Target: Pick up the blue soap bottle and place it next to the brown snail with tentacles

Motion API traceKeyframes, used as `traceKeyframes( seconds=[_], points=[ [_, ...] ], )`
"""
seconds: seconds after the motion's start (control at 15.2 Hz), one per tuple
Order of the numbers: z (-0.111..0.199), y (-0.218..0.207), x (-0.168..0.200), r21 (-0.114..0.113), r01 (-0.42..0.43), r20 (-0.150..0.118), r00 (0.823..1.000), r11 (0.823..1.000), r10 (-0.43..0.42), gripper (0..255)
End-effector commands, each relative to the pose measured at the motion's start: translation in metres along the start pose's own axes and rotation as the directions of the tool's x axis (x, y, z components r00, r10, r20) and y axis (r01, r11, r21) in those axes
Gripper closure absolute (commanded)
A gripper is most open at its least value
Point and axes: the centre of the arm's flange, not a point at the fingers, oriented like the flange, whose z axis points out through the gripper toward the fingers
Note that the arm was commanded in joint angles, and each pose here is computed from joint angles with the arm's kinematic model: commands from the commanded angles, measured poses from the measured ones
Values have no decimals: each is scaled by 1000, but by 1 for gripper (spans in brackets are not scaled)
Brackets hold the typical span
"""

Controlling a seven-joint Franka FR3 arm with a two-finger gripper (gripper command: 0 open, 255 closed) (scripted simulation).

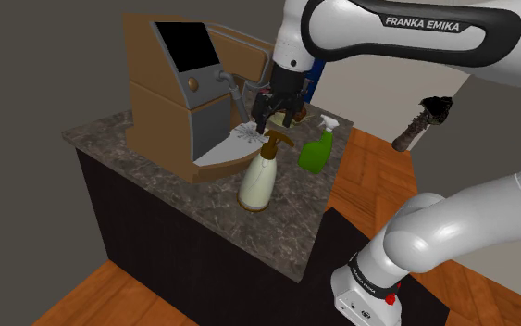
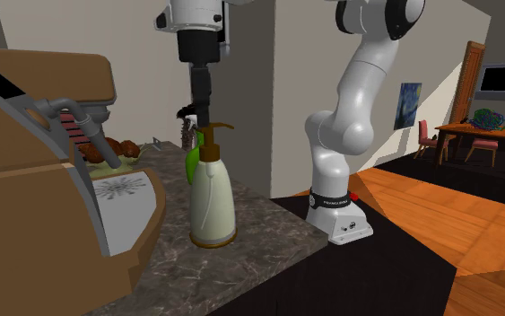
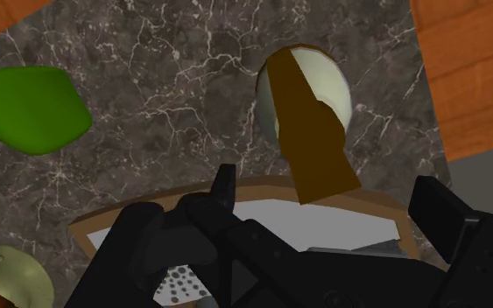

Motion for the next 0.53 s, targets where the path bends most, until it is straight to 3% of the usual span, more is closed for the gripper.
traceKeyframes(
  seconds=[0.0, 0.46],
  points=[
    [9, -4, 2, -1, -1, -1, 1000, 1000, 1, 0],
    [39, -4, 2, -1, -1, -1, 1000, 1000, 1, 0]
  ],
)
